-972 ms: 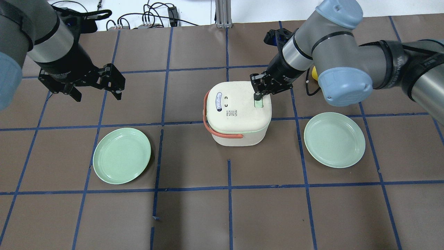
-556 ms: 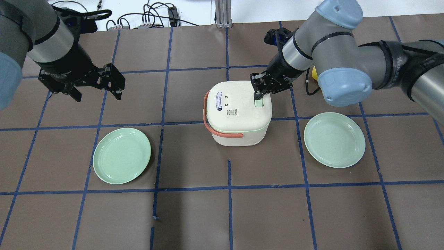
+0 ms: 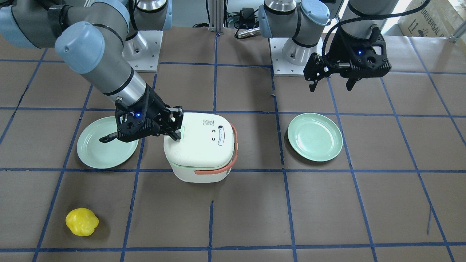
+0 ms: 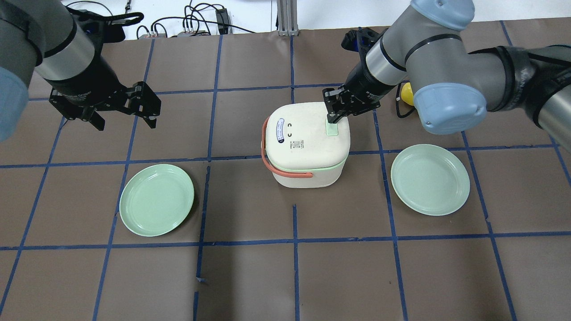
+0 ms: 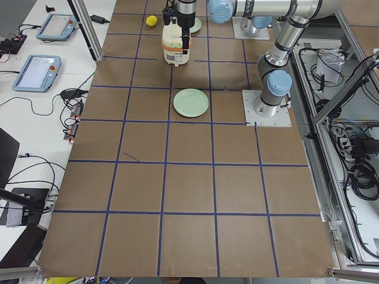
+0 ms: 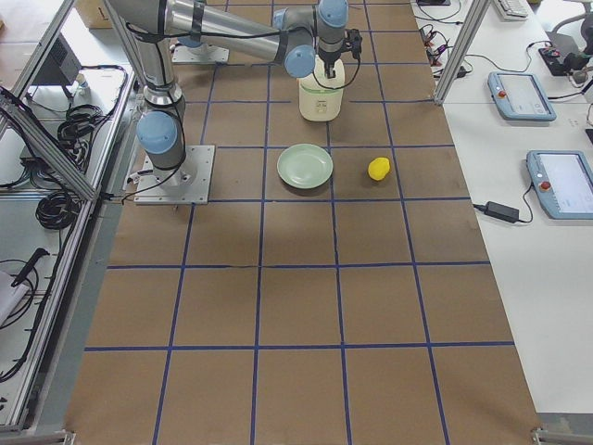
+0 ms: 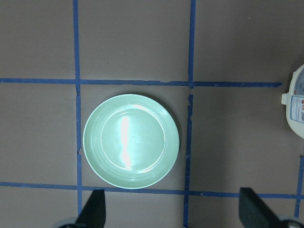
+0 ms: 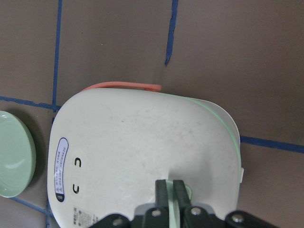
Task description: Press rice cooker button
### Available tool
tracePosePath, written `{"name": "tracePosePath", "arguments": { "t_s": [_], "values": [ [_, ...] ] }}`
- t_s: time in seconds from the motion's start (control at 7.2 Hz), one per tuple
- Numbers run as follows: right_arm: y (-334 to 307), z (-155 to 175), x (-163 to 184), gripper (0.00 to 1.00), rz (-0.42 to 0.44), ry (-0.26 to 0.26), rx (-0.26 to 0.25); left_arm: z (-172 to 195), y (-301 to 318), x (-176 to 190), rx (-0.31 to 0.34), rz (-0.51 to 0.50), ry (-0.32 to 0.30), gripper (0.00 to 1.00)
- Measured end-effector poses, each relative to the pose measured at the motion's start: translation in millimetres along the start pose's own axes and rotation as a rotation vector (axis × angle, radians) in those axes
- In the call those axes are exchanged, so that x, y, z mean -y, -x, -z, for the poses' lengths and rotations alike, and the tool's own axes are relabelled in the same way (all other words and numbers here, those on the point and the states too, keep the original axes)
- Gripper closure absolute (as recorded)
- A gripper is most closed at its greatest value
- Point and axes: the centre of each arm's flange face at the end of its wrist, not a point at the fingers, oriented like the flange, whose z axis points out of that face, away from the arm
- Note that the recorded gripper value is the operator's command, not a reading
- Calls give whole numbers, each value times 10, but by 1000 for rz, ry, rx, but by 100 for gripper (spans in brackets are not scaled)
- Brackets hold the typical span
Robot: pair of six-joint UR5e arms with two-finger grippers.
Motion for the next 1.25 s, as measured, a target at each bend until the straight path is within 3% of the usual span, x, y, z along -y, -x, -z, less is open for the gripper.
{"name": "tracePosePath", "arguments": {
  "t_s": [0.28, 0.69, 1.25],
  "values": [
    [112, 311, 12, 0, 13, -28, -42, 1, 0, -2, 0, 0, 0, 0],
    [257, 1052, 59, 0, 17, -33, -213, -6, 0, 1, 0, 0, 2, 0],
    [214, 1449, 77, 0, 6, -46, -336, -4, 0, 3, 0, 1, 1, 0]
  ]
}}
